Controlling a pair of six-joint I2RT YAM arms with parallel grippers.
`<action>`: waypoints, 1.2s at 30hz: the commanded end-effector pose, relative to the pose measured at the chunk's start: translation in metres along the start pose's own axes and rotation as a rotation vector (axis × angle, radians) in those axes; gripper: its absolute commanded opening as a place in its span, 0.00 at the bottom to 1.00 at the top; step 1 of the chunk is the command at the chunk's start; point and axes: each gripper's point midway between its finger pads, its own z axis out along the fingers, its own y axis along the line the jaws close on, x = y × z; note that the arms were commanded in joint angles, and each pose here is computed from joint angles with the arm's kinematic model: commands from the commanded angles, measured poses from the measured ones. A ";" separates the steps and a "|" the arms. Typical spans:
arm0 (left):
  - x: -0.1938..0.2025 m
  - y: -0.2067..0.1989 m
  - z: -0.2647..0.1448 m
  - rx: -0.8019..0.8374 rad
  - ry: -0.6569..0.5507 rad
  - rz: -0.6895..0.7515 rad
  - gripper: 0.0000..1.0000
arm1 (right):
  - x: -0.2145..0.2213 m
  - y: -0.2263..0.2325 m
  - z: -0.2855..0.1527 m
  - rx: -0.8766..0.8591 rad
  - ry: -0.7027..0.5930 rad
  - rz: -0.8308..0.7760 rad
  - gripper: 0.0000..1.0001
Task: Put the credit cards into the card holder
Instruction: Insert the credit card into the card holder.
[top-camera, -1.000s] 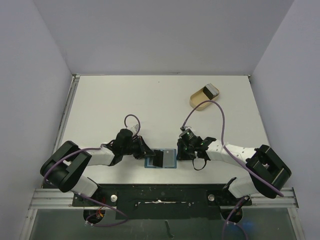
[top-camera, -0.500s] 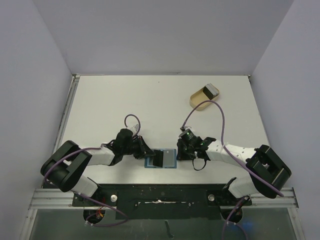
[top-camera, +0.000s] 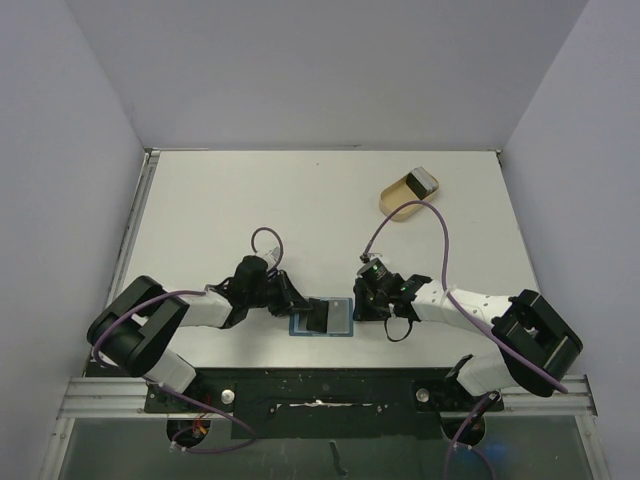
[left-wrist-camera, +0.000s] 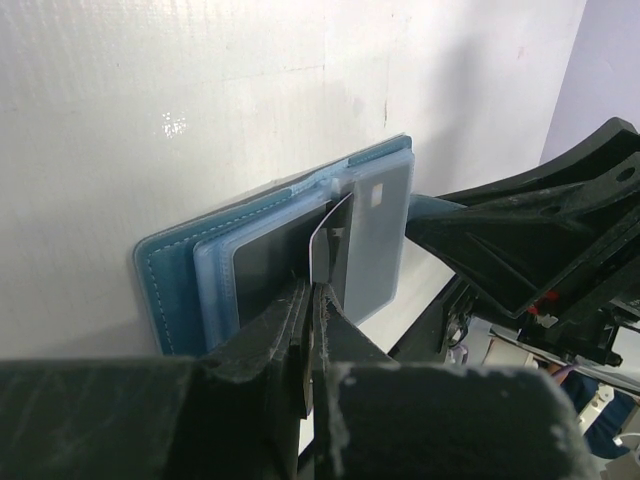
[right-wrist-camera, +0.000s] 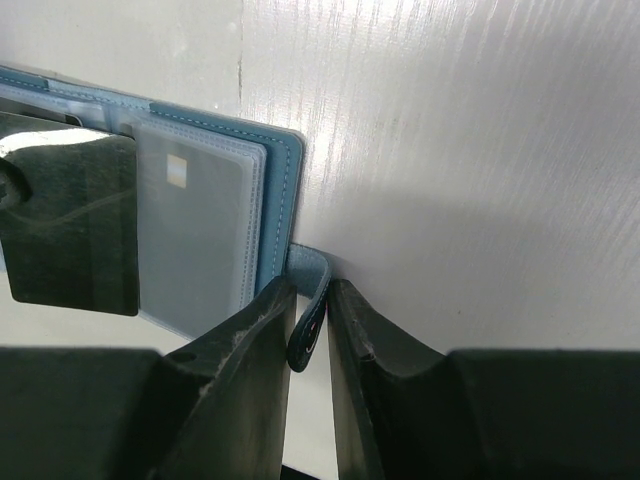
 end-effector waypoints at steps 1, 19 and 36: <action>-0.008 -0.013 0.004 0.036 -0.021 0.050 0.00 | -0.007 0.007 0.000 -0.008 -0.024 -0.002 0.22; -0.012 -0.009 0.009 -0.004 -0.016 0.056 0.00 | -0.006 0.007 0.000 -0.004 -0.028 0.014 0.22; 0.002 -0.010 0.006 0.020 0.013 -0.027 0.00 | -0.005 0.007 0.002 0.000 -0.029 0.019 0.22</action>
